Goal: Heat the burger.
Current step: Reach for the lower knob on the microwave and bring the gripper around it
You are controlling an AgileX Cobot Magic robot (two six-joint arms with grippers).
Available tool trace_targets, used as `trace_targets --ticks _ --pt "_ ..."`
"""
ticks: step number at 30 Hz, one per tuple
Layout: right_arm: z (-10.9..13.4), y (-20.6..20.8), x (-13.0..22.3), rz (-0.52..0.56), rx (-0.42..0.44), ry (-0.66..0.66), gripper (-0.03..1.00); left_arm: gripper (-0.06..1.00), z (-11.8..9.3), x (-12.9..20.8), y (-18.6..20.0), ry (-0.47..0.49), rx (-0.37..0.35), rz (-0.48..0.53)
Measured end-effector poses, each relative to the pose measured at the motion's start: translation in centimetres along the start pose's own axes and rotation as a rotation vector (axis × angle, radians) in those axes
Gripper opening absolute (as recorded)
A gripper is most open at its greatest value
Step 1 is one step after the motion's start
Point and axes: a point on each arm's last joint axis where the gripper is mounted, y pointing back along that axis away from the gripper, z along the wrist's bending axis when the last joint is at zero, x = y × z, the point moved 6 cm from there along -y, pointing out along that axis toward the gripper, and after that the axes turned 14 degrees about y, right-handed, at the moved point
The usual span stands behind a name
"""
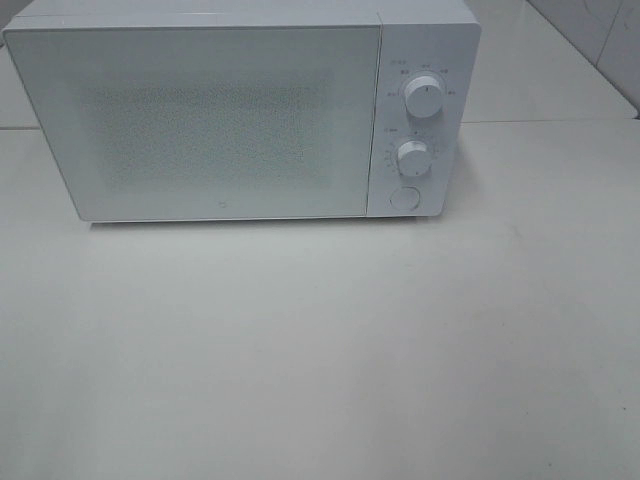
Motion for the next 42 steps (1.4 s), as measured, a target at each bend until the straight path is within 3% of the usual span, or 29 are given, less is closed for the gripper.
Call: trace_targets --ticks 23,42 --pt "0.0 0.2 -0.2 -0.007 0.000 -0.001 0.73 0.98 0.0 0.0 0.0 0.000 0.000 0.000" --pt "-0.3 -3.8 -6.7 -0.108 -0.007 0.019 0.73 0.98 0.0 0.0 0.0 0.000 0.000 0.000"
